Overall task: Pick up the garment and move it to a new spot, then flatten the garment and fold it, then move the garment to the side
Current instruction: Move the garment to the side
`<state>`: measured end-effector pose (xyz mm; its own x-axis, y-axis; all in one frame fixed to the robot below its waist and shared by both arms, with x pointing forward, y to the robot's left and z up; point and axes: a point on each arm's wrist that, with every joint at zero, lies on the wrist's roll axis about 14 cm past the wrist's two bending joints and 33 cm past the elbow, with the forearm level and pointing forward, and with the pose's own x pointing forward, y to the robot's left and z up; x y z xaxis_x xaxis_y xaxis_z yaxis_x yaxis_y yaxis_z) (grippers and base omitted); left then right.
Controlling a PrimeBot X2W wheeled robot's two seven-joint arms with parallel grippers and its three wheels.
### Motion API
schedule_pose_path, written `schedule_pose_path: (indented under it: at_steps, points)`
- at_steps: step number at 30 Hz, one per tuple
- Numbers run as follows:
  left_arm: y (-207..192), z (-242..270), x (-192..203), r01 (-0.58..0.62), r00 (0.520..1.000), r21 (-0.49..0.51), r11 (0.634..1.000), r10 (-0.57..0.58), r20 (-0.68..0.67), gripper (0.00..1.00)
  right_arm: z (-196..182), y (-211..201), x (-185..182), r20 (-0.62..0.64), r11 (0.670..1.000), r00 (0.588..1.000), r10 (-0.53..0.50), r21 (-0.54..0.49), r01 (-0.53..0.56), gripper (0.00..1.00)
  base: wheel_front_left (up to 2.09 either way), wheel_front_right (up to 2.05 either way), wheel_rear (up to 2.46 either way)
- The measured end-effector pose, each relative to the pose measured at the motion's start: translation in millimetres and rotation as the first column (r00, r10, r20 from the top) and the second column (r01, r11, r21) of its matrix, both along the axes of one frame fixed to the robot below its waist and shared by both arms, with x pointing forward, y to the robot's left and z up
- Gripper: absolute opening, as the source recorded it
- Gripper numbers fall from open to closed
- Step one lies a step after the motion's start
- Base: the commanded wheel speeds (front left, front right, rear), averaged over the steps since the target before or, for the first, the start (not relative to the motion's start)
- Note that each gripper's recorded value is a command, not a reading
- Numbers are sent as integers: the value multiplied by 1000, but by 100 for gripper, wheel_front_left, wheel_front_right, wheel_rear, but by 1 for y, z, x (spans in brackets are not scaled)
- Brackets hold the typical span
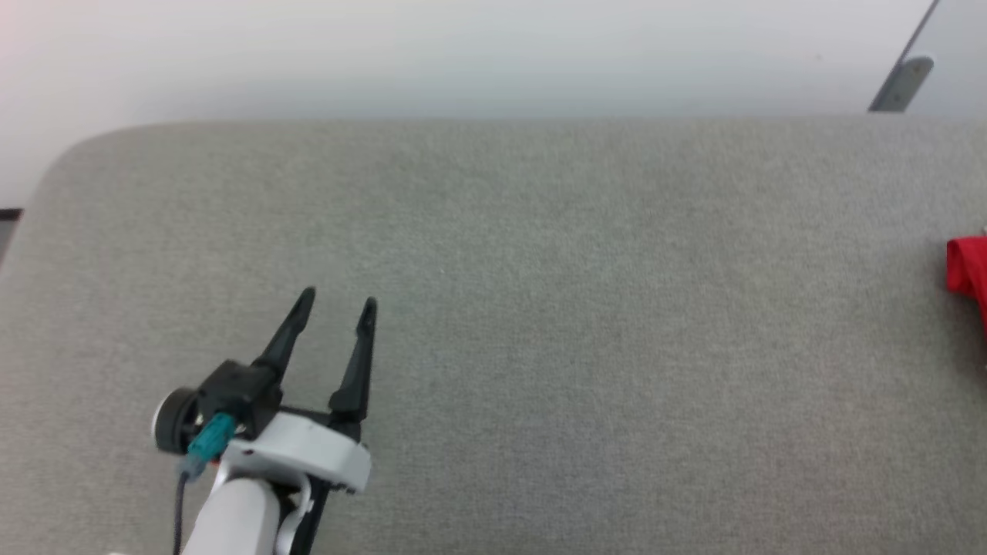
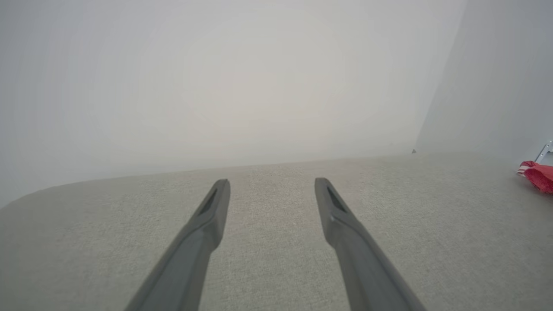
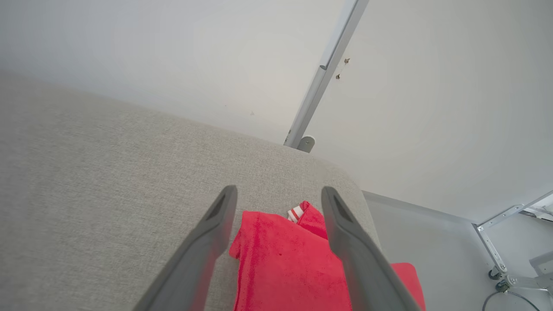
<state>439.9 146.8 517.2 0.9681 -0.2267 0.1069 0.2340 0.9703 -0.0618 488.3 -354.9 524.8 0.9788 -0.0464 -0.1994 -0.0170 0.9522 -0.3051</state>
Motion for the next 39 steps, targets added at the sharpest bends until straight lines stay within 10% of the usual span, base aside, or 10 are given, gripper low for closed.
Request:
schedule_pose_path:
  at_steps: [16, 39]
  points:
    - [77, 22, -60, -207, 977, 4, 978, 207, 58, 100, 18, 86, -44, 210, 983, 968, 140, 91, -162, 100, 0, 0, 0]
    - [94, 7, -86, -253, 967, -6, 967, 253, 16, 100, 1, 112, -112, 290, 977, 954, 71, 172, -125, 100, 0, 0, 0]
